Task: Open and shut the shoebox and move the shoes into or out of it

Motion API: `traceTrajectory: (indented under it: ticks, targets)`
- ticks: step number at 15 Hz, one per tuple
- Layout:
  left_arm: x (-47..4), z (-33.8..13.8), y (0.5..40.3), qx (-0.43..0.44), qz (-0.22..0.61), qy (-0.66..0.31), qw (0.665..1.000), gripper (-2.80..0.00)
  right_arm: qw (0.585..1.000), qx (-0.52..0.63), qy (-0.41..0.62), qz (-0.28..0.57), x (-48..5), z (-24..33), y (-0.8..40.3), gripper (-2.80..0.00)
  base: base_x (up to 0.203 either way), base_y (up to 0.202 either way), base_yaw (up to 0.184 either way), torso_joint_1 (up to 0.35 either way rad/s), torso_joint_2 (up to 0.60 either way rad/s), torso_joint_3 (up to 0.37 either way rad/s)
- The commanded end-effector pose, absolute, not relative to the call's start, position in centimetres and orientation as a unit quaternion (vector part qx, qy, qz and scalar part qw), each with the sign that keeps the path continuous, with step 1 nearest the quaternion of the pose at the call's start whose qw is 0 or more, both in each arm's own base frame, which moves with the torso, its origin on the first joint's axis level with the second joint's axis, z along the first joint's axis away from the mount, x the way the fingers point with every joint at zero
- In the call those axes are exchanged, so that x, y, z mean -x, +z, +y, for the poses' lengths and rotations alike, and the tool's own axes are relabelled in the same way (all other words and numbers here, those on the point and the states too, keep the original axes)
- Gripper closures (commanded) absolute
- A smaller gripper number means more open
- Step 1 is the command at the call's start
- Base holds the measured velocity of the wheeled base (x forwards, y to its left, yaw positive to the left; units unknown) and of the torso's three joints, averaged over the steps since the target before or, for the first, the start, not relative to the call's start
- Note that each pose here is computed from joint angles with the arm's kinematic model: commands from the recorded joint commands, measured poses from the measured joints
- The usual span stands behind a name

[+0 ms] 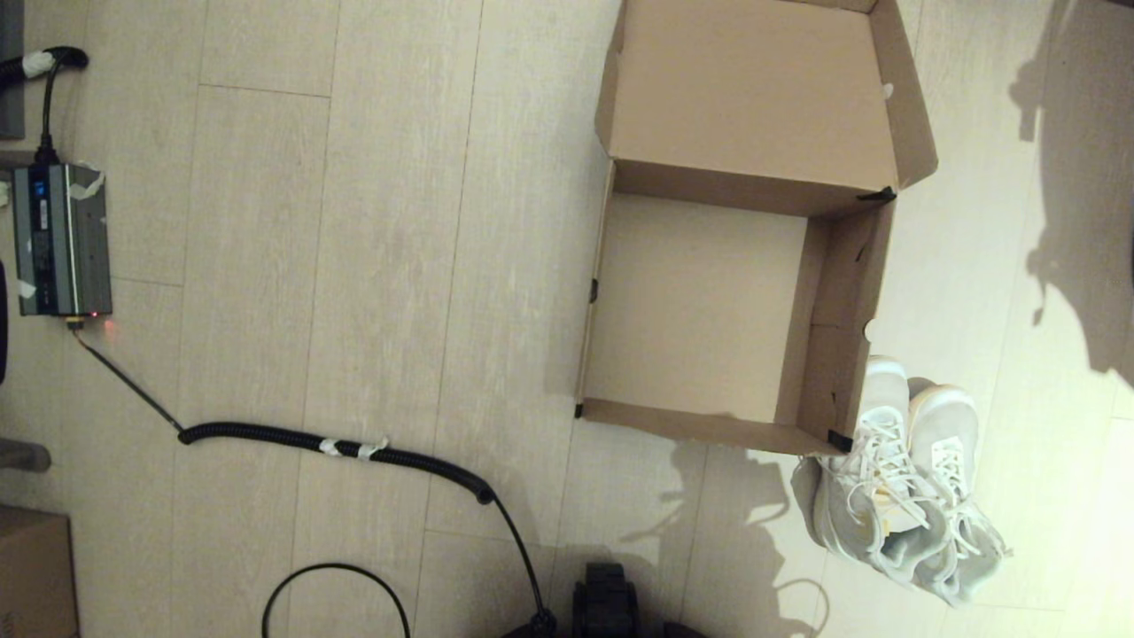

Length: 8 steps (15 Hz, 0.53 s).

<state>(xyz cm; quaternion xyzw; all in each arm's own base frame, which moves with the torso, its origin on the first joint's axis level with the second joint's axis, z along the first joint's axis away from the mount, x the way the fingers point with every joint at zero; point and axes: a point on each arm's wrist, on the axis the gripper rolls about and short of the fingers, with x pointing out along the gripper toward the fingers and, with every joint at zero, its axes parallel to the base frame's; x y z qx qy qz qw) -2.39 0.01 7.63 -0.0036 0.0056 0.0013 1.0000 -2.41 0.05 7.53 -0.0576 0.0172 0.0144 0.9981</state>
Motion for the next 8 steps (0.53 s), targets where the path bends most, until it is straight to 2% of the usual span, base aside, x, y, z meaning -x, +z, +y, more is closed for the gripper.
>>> traceTrajectory:
  ticks: [1, 8]
  targets:
    - [2.37, 0.01, 7.64, 0.004, 0.006, 0.002, 1.000, 0.00, 0.998, 0.058, 0.015, 0.018, 2.41, 0.05, 7.47, 0.00, 0.000, 0.000, 0.000, 0.000, 0.00, 0.000]
    - [2.37, 0.01, 7.64, 0.004, 0.006, 0.002, 1.000, 0.00, 0.998, 0.059, 0.014, 0.004, 2.27, 0.05, 7.47, 0.00, 0.000, 0.000, 0.000, 0.000, 0.00, 0.000]
